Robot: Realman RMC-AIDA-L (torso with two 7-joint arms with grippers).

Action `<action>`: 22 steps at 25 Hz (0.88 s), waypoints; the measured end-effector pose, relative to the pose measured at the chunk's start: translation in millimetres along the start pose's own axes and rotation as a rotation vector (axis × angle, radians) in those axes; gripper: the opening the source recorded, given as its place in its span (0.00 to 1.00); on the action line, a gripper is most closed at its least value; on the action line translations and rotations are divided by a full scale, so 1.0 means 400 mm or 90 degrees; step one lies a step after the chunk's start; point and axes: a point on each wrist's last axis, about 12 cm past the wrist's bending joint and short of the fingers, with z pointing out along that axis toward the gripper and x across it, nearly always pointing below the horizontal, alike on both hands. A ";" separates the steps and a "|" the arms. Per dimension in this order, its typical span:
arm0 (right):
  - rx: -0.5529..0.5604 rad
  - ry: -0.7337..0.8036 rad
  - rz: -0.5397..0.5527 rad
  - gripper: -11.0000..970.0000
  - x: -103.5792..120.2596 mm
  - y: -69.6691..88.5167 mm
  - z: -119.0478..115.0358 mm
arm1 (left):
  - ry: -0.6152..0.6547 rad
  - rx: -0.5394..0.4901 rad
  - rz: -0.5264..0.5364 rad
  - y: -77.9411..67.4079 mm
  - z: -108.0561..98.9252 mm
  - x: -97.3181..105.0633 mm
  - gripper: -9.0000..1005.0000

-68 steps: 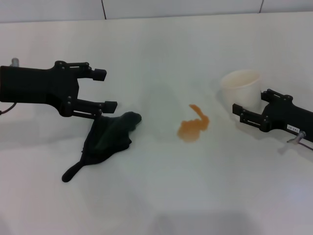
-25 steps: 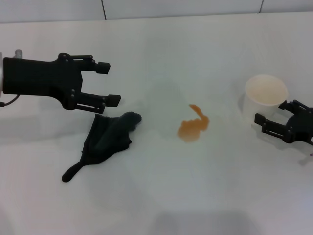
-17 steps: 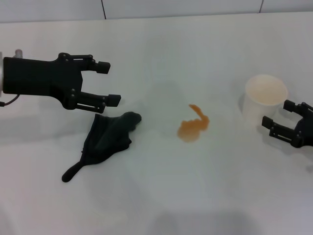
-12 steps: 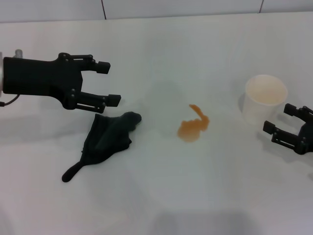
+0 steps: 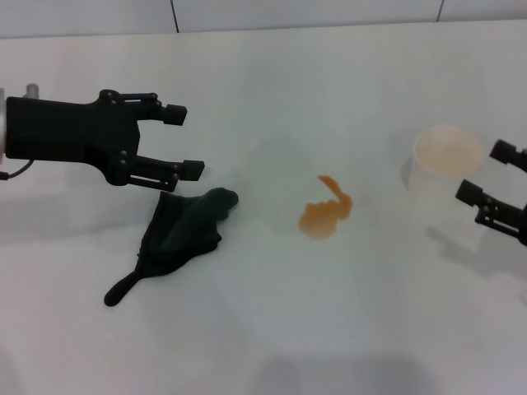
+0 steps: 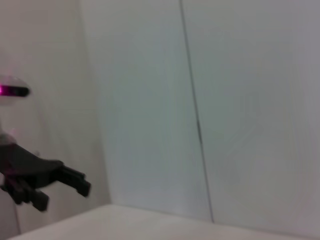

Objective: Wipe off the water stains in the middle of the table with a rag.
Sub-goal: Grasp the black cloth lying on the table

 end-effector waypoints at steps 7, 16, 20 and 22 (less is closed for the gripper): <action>-0.065 0.017 -0.020 0.87 -0.077 -0.030 0.070 | 0.000 -0.001 -0.001 0.000 0.001 0.000 0.80; -0.129 0.146 -0.064 0.87 -0.178 -0.048 0.145 | 0.000 -0.005 -0.001 0.002 0.001 0.000 0.79; -0.140 0.211 -0.092 0.86 -0.210 -0.050 0.170 | 0.001 -0.006 -0.001 0.002 0.000 0.001 0.79; -0.144 0.243 -0.102 0.86 -0.223 -0.050 0.182 | 0.001 -0.006 0.000 0.003 0.000 0.001 0.79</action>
